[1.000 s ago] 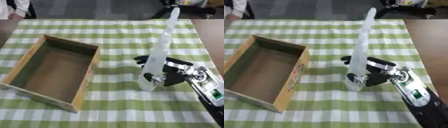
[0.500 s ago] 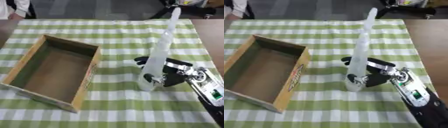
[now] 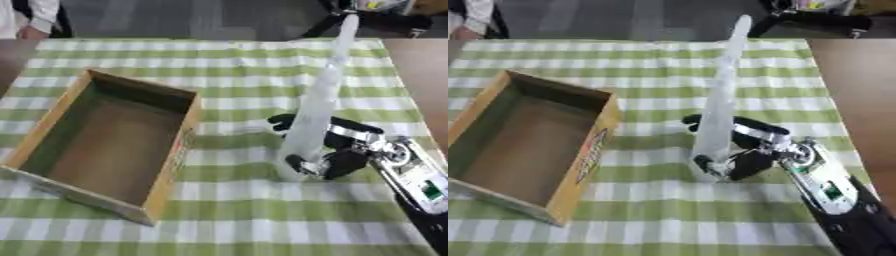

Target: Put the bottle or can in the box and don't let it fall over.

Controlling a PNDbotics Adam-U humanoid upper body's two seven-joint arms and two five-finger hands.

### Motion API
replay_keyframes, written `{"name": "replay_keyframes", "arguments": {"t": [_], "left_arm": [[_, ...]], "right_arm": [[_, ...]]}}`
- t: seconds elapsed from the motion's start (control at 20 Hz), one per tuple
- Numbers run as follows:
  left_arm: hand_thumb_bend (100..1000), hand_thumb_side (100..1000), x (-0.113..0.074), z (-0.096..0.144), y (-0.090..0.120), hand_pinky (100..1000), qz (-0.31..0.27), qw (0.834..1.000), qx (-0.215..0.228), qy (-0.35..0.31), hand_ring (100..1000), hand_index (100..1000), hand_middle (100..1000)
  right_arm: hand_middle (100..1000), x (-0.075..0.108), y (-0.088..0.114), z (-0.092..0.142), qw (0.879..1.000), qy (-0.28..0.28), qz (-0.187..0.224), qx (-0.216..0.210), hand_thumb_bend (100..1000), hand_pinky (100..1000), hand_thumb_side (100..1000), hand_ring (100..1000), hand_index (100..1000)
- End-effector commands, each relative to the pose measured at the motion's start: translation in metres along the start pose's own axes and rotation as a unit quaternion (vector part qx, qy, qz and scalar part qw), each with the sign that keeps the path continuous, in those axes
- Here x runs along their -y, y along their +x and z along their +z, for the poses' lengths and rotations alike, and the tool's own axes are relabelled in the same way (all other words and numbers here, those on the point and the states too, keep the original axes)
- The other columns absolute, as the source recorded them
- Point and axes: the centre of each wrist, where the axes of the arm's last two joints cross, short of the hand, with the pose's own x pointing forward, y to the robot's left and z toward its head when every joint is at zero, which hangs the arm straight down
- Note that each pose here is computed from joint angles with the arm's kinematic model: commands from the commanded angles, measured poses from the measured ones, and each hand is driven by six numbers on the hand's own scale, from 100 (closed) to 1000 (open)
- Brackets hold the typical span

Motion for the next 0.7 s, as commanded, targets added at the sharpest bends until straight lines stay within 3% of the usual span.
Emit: {"name": "replay_keyframes", "arguments": {"t": [0.05, 0.25, 0.7], "left_arm": [[100, 868, -0.0029, -0.0025, 0.0056, 1000, -0.007, 1.0, 0.01, -0.004, 787, 846, 972], [100, 867, -0.0028, -0.0022, 0.0052, 1000, -0.007, 1.0, 0.009, -0.004, 787, 845, 972], [100, 869, -0.0026, -0.0018, 0.0047, 1000, -0.007, 1.0, 0.007, -0.004, 787, 844, 972]], "right_arm": [[1000, 0.0013, -0.0029, 0.0027, 1.0, 0.001, 0.01, -0.019, 100, 942, 207, 1000, 986], [1000, 0.0015, -0.0034, 0.0025, 1.0, -0.003, 0.006, -0.023, 100, 939, 192, 1000, 961], [1000, 0.0017, -0.0031, 0.0018, 0.999, -0.021, -0.014, -0.033, 100, 930, 267, 1000, 872]]}}
